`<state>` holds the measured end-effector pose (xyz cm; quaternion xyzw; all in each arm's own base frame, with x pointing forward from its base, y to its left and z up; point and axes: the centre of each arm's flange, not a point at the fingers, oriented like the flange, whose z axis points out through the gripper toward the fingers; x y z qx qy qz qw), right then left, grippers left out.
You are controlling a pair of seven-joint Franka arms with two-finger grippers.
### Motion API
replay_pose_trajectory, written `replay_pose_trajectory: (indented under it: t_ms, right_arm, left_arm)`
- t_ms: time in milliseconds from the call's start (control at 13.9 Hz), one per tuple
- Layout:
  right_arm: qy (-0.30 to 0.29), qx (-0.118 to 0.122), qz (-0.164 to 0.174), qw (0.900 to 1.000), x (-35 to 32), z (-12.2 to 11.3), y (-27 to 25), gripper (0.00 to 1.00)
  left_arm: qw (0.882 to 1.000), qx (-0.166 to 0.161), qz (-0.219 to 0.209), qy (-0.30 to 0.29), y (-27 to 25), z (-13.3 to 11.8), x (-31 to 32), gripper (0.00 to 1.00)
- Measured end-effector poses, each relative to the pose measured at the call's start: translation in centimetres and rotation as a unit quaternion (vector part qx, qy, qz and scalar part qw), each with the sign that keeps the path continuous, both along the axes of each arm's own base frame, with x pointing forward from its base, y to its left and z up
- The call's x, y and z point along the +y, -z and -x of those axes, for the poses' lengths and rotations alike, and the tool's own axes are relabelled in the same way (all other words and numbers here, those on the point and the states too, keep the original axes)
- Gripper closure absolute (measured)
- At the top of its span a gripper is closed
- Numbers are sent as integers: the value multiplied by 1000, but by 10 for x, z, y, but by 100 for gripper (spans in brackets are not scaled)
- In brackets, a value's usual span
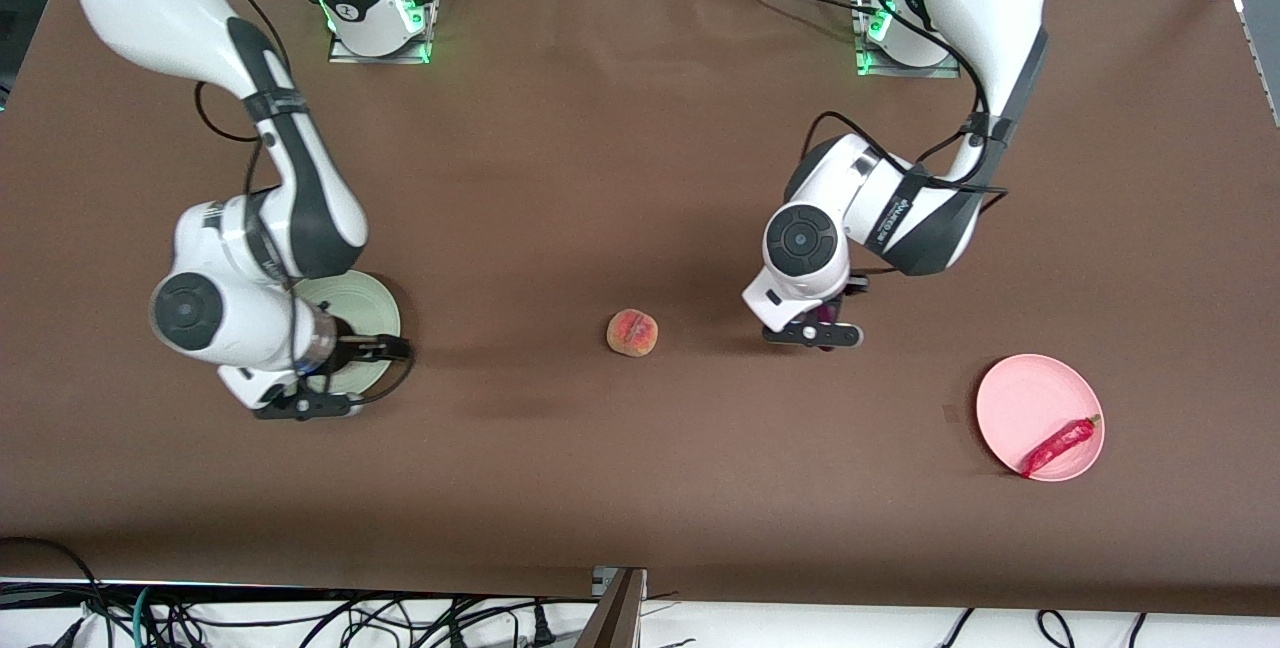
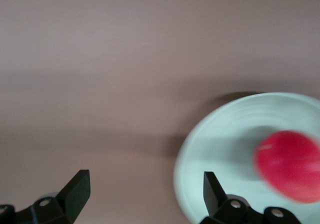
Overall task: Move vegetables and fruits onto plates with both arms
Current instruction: 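Carry the eggplant to the pink plate while the right gripper grasps the peach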
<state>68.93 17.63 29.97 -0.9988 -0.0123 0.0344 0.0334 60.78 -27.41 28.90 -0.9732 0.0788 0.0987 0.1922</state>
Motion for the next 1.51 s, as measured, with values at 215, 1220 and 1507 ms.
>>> replay_pose_trajectory:
  t_ms: [215,1220,1507]
  right_arm:
    - [41,-33,-14,998,95,21,-3,0]
    - [95,-172,-81,977,295,108,94,0]
    - [89,-177,-87,976,301,112,100,0]
  left_arm:
    - [997,20,-31,71,-12,-33,68,61]
    - [942,-5,-13,336,64,-121,297,55]
    - [942,-7,-14,336,63,-122,297,16]
